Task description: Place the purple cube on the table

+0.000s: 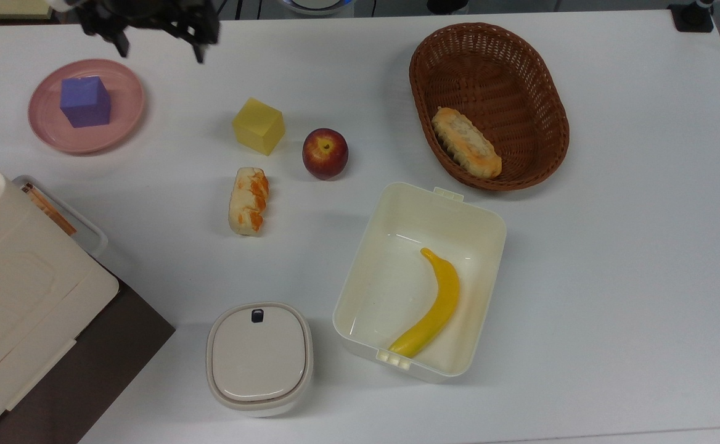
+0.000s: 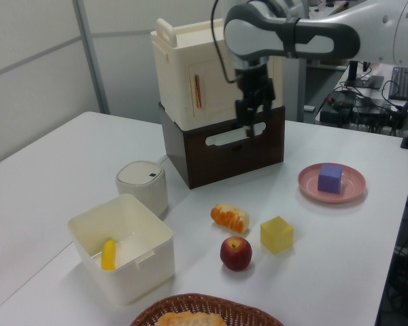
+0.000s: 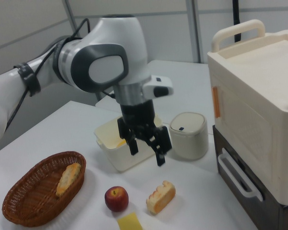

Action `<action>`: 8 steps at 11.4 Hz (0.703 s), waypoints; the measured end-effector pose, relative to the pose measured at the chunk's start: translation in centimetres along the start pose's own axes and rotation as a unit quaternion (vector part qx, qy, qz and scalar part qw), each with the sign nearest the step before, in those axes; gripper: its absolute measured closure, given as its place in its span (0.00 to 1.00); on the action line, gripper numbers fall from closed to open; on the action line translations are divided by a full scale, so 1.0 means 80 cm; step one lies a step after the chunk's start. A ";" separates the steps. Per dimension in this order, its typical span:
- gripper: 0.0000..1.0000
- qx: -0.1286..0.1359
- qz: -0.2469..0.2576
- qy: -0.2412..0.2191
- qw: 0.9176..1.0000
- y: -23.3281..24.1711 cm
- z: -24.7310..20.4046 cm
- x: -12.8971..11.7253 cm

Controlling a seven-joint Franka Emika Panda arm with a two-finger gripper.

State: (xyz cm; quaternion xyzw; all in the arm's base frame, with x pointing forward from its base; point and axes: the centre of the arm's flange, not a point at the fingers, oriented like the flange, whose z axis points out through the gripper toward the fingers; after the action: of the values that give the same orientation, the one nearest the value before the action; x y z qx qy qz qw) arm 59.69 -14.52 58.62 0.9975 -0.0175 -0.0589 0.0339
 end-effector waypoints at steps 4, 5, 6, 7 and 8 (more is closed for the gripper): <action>0.00 0.019 0.010 -0.037 0.999 0.099 0.025 -0.036; 0.00 0.022 0.005 -0.045 0.999 0.122 0.035 -0.044; 0.00 0.026 -0.002 -0.052 0.998 0.146 0.046 -0.053; 0.00 0.032 -0.013 -0.061 0.998 0.168 0.060 -0.061; 0.00 0.039 -0.030 -0.070 0.996 0.189 0.075 -0.069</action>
State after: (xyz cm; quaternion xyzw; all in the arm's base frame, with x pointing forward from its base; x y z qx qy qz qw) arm 53.03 -29.76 54.37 0.9916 0.0079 -0.1289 -0.0084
